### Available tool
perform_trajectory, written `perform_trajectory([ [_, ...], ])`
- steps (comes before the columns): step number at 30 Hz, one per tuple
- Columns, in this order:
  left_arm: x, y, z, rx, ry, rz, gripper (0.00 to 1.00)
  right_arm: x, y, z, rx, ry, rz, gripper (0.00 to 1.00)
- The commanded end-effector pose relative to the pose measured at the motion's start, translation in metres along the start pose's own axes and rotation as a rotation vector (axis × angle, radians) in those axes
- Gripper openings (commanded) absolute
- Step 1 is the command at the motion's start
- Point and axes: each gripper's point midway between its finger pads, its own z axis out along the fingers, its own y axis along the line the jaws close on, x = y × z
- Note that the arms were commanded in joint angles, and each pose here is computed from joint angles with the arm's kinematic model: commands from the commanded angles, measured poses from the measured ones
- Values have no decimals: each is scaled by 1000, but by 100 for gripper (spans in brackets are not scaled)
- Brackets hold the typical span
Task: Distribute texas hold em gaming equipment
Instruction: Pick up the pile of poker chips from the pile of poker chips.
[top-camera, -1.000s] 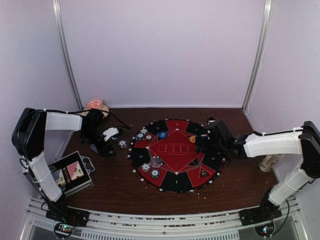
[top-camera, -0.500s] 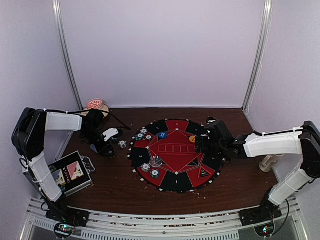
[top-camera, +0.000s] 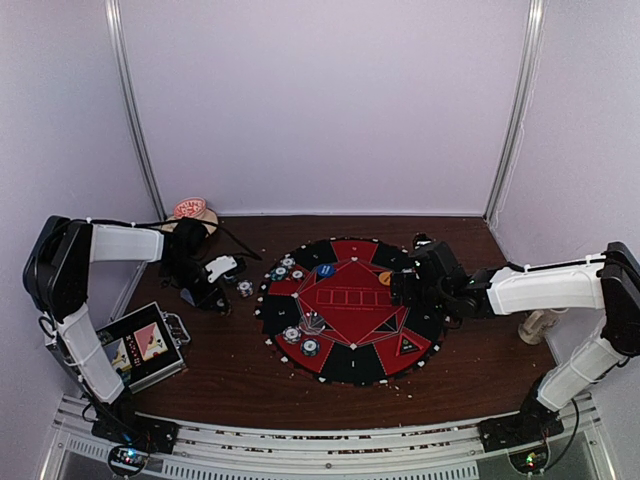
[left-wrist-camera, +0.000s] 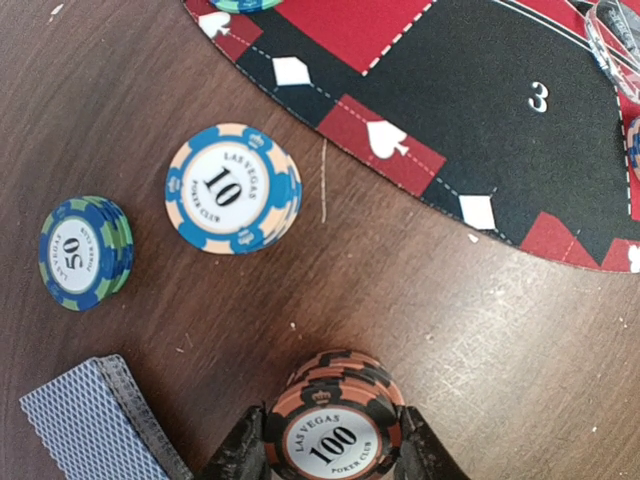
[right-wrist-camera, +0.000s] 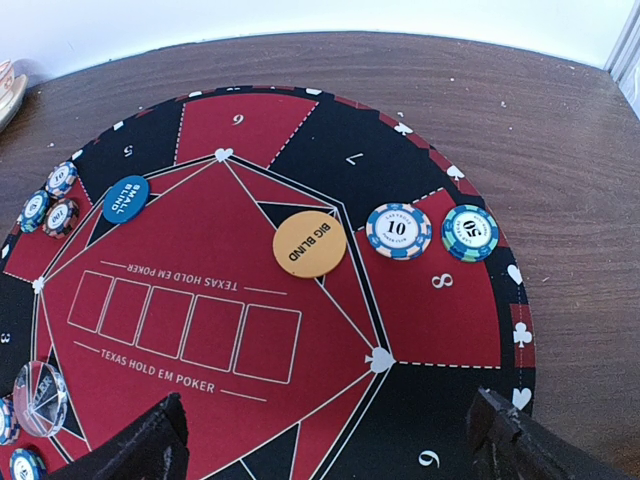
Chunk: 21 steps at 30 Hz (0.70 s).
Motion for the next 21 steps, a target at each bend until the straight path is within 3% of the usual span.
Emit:
perform_trajectory([
  [1, -11, 4, -20, -35, -47, 4, 28, -8, 3, -2, 7, -20, -4, 98],
  [11, -46, 2, -49, -59, -106, 39, 27, -12, 0, -5, 15, -36, 7, 99],
  [21, -131, -45, -45, -5, -163, 183, 27, -27, -21, -20, 84, -113, 54, 100],
])
